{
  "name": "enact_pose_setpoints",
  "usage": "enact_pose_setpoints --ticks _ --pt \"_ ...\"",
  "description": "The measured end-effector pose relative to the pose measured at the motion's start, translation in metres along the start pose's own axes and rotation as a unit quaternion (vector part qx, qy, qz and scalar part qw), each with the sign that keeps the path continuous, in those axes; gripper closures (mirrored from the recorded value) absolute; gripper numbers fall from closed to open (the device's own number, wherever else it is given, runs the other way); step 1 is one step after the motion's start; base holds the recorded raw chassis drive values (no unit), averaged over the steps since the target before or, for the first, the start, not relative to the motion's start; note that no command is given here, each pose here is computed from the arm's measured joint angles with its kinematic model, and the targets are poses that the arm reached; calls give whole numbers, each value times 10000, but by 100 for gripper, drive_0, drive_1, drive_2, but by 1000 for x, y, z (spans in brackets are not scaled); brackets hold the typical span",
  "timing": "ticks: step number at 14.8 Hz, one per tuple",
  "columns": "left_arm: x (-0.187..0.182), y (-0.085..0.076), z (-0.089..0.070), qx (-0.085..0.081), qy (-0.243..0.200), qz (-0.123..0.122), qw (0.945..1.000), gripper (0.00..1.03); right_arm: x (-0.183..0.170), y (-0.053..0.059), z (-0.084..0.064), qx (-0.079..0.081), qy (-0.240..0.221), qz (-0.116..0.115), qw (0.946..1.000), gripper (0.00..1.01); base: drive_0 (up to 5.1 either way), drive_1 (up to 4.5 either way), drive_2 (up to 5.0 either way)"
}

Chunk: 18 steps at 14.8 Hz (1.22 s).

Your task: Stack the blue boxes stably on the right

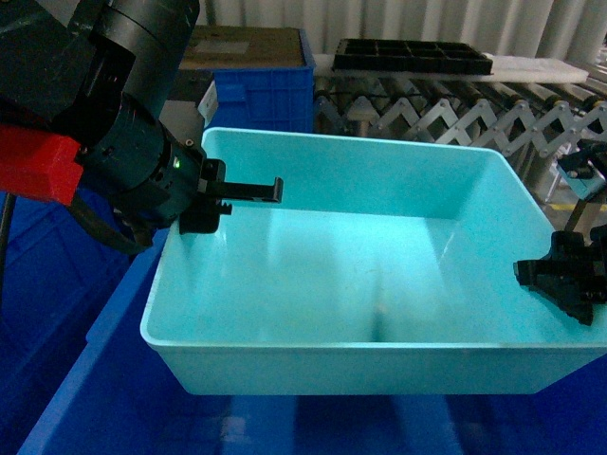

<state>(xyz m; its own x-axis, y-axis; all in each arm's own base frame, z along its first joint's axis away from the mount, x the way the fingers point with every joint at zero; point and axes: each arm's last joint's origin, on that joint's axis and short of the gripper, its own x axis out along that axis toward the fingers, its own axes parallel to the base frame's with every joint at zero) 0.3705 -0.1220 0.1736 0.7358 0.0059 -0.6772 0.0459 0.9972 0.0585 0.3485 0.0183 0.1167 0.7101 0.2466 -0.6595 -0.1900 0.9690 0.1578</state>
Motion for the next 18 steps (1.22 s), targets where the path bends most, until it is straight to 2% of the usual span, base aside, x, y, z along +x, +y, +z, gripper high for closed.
enact_pose_setpoints --ticks 3,7,10,14,15,16,17,18 --pt "1 1 -2 -30 5 -1 10000 101 0 0 0 -13 -2 0 10000 95 0 0 0" --pt "2 1 -9 -181 80 -66 9998 101 1 0 -1 -60 25 -45 10000 95 0 0 0" --pt "3 3 -8 -239 62 -70 9997 101 4 1 2 -232 -109 -129 9996 95 0 0 0" --pt "3 3 -9 -269 73 -71 9996 101 4 2 3 -304 -125 -146 9994 95 0 0 0" --pt "3 3 -9 -267 73 -71 9996 100 4 2 3 -336 -124 -158 9992 92 0 0 0" --pt "3 6 -8 -200 49 15 9998 71 4 -3 2 -675 -70 -574 9960 61 0 0 0" --pt "4 10 -7 -198 44 79 9998 45 3 -8 2 -701 -66 -657 9953 35 0 0 0" --pt "4 10 -7 -199 45 82 9998 38 3 -7 2 -704 -72 -660 9953 28 0 0 0"
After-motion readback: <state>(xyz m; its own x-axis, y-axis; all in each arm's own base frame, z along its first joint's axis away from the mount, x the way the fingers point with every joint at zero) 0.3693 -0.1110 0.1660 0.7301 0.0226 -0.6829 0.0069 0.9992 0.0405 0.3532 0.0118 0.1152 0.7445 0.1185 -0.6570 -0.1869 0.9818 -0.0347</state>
